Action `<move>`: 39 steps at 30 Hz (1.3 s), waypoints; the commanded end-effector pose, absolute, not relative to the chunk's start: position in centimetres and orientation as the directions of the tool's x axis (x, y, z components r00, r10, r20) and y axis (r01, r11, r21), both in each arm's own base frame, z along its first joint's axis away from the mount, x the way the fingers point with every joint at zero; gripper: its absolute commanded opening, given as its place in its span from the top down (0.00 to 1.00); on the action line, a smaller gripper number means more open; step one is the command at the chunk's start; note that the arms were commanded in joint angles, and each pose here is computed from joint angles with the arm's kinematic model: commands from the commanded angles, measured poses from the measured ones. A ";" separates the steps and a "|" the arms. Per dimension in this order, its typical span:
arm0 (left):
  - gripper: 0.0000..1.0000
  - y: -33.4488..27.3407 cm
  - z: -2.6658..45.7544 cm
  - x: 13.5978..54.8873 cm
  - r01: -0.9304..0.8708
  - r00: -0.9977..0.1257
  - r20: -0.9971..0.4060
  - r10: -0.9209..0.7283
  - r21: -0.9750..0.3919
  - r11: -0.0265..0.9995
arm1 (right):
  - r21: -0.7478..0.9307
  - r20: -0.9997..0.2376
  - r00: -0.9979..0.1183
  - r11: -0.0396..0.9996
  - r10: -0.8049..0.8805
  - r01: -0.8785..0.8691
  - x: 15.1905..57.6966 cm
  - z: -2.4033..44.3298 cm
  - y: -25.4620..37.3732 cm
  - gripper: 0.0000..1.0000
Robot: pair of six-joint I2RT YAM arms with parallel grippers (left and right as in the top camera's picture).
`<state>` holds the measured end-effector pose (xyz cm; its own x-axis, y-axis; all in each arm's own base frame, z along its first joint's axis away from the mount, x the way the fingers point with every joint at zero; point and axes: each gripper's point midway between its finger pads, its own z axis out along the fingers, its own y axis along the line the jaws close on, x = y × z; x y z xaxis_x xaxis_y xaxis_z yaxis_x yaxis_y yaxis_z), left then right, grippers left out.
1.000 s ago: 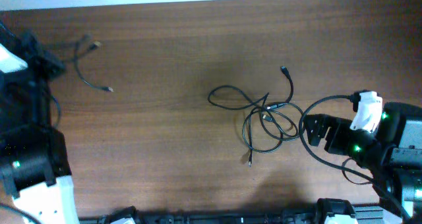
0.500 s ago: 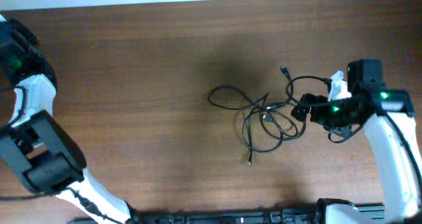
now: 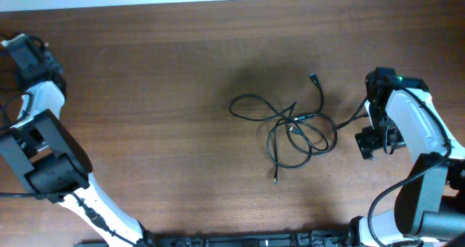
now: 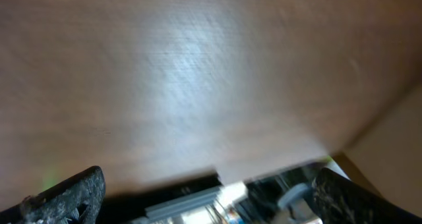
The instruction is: Untangle cables
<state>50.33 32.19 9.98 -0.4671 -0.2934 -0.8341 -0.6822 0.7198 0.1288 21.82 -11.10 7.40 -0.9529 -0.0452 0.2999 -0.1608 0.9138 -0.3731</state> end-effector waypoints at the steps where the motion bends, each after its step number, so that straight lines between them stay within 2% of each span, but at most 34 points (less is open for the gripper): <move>1: 0.99 31.7 10.4 50.8 -0.655 -0.478 -0.832 -0.282 0.123 0.745 | -0.313 0.232 -0.971 0.941 -0.051 -0.125 23.2 6.5 -10.0 0.02; 2: 0.87 31.8 10.6 50.8 -0.657 -0.472 -0.836 -0.279 0.122 0.744 | -0.320 0.209 -0.977 0.940 -0.051 -0.117 23.8 6.4 -10.1 0.02; 3: 0.64 31.8 10.7 50.9 -0.658 -0.468 -0.839 -0.278 0.121 0.744 | -0.331 0.169 -0.984 0.938 -0.050 -0.104 24.7 6.3 -10.2 0.02; 4: 0.38 31.9 10.7 50.9 -0.658 -0.467 -0.840 -0.277 0.120 0.744 | -0.339 0.137 -0.989 0.936 -0.049 -0.093 25.5 6.3 -10.3 0.02; 5: 0.01 31.9 10.6 50.8 -0.658 -0.470 -0.837 -0.278 0.123 0.743 | -0.349 0.094 -0.994 0.934 -0.048 -0.078 26.5 6.3 -10.5 0.02; 8: 0.01 31.7 11.9 50.6 -0.659 -0.464 -0.842 -0.276 0.121 0.742 | -0.360 0.046 -0.998 0.931 -0.048 -0.061 27.4 6.6 -10.7 0.02; 12: 0.01 30.6 23.5 48.8 -0.687 -0.300 -0.922 -0.244 0.031 0.726 | -0.370 -0.008 -0.999 0.928 -0.047 -0.041 27.8 7.9 -10.7 0.02; 15: 0.01 28.7 27.2 45.5 -0.677 -0.331 -0.906 -0.263 0.034 0.735 | -0.377 -0.046 -0.998 0.926 -0.048 -0.027 27.9 8.9 -10.7 0.02; 16: 0.01 27.8 26.9 43.9 -0.675 -0.386 -0.875 -0.293 0.051 0.736 | -0.381 -0.067 -0.997 0.924 -0.048 -0.019 27.9 9.5 -10.7 0.02; 17: 0.01 27.3 26.3 43.0 -0.689 -0.394 -0.853 -0.342 0.028 0.724 | -0.384 -0.088 -0.995 0.923 -0.048 -0.011 28.0 10.1 -10.7 0.02; 20: 0.01 25.7 24.0 40.5 -0.763 -0.359 -0.756 -0.547 -0.099 0.639 | -0.403 -0.226 -0.973 0.914 -0.052 0.045 27.9 14.0 -10.7 0.02; 22: 0.01 23.1 22.8 40.9 -0.706 -0.397 -0.680 -0.616 -0.203 0.679 | -0.412 -0.344 -0.937 0.906 -0.058 0.095 27.3 17.4 -10.6 0.02; 25: 0.01 18.8 21.9 41.8 -0.577 -0.487 -0.573 -0.659 -0.355 0.735 | -0.412 -0.543 -0.837 0.891 -0.074 0.189 25.3 23.3 -10.3 0.02; 27: 0.01 15.6 21.8 42.0 -0.487 -0.550 -0.495 -0.672 -0.463 0.740 | -0.406 -0.620 -0.780 0.885 -0.082 0.229 24.0 25.6 -10.1 0.02; 30: 0.01 11.7 21.2 40.7 -0.430 -0.639 -0.348 -0.686 -0.578 0.694 | -0.380 -0.686 -0.722 0.892 -0.093 0.245 23.2 27.4 -9.5 0.02; 32: 0.01 10.5 20.2 38.9 -0.433 -0.698 -0.282 -0.658 -0.565 0.702 | -0.344 -0.693 -0.714 0.916 -0.099 0.207 23.6 27.2 -8.6 0.02; 34: 0.01 9.1 19.6 37.8 -0.439 -0.736 -0.226 -0.638 -0.559 0.704 | -0.286 -0.701 -0.705 0.947 -0.104 0.144 24.4 26.7 -7.2 0.02; 35: 0.01 6.9 19.4 37.3 -0.425 -0.771 -0.173 -0.612 -0.577 0.698 | -0.184 -0.718 -0.692 0.980 -0.076 0.082 25.1 26.3 -5.2 0.02; 36: 0.01 5.5 19.3 37.0 -0.417 -0.794 -0.147 -0.590 -0.575 0.704 | -0.008 -0.728 -0.686 1.000 0.010 0.024 25.4 25.9 -2.4 0.02; 38: 0.01 1.3 19.0 36.6 -0.335 -0.867 -0.128 -0.482 -0.567 0.753 | 0.242 -0.682 -0.723 0.967 0.111 -0.080 24.4 25.5 1.9 0.02; 39: 0.01 -1.0 19.0 36.6 -0.285 -0.895 -0.130 -0.426 -0.567 0.773 | 0.316 -0.658 -0.743 0.941 0.125 -0.121 23.8 25.5 3.4 0.02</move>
